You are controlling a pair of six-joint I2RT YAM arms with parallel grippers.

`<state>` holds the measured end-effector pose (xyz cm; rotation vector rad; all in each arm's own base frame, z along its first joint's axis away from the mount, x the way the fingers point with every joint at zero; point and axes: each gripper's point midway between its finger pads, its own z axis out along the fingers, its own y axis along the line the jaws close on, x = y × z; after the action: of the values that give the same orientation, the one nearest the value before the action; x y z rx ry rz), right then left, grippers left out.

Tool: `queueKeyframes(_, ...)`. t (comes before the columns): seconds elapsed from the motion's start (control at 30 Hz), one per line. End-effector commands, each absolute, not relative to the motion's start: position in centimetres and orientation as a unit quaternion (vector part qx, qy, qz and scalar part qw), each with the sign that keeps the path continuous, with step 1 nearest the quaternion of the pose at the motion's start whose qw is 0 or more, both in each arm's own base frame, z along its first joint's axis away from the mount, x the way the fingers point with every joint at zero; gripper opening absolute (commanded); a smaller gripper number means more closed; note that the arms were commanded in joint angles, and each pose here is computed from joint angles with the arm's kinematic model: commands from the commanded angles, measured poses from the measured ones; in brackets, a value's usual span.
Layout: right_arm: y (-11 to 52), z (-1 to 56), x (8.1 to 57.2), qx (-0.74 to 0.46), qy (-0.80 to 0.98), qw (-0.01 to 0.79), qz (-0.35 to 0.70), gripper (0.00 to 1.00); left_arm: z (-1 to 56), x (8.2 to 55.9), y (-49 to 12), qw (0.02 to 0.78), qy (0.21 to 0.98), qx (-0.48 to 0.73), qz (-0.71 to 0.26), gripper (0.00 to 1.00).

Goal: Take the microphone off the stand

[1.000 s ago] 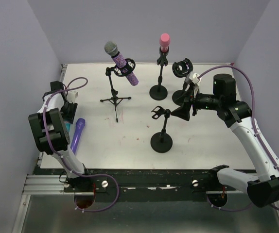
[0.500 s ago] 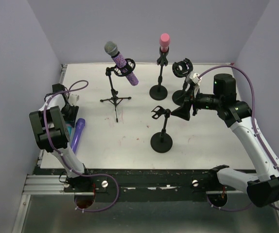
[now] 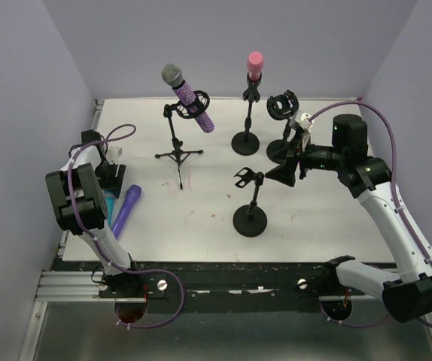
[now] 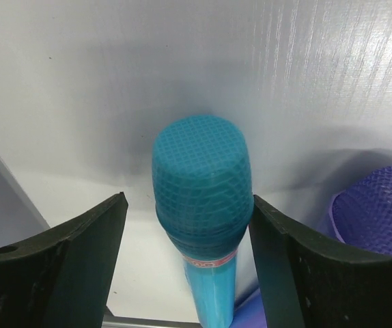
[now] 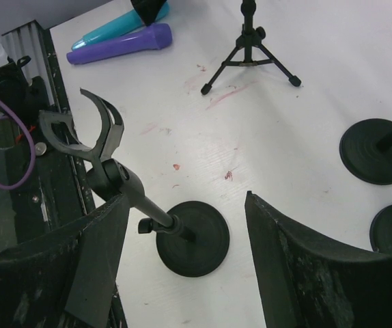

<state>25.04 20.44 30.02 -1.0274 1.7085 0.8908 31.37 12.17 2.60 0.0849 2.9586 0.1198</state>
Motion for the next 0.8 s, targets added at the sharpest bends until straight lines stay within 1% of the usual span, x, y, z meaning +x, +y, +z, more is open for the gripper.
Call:
queueKeyframes(0.0,20.3,31.1,24.6,-0.425,0.68,0.473,0.364,0.77,4.0,31.7,12.1,0.105,0.994,0.02,0.037,0.79)
queueKeyframes(0.17,20.4,31.3,23.9,-0.451,0.665,0.468,0.367,0.77,6.3,31.8,11.1,0.13,0.991,0.014,0.018,0.79)
queueKeyframes(0.43,20.8,31.9,24.1,-0.485,0.64,0.47,0.366,0.77,13.6,30.9,10.3,0.201,0.978,0.021,0.041,0.78)
queueKeyframes(0.6,22.0,31.8,24.4,-0.514,0.618,0.46,0.377,0.77,18.2,30.8,8.5,0.295,0.954,0.028,0.032,0.78)
queueKeyframes(0.73,23.0,30.7,23.8,-0.571,0.595,0.426,0.372,0.77,22.2,30.8,5.6,0.371,0.926,0.064,0.003,0.76)
queueKeyframes(0.77,23.4,30.3,23.1,-0.59,0.584,0.409,0.378,0.77,25.9,30.9,3.7,0.432,0.896,0.104,-0.005,0.75)
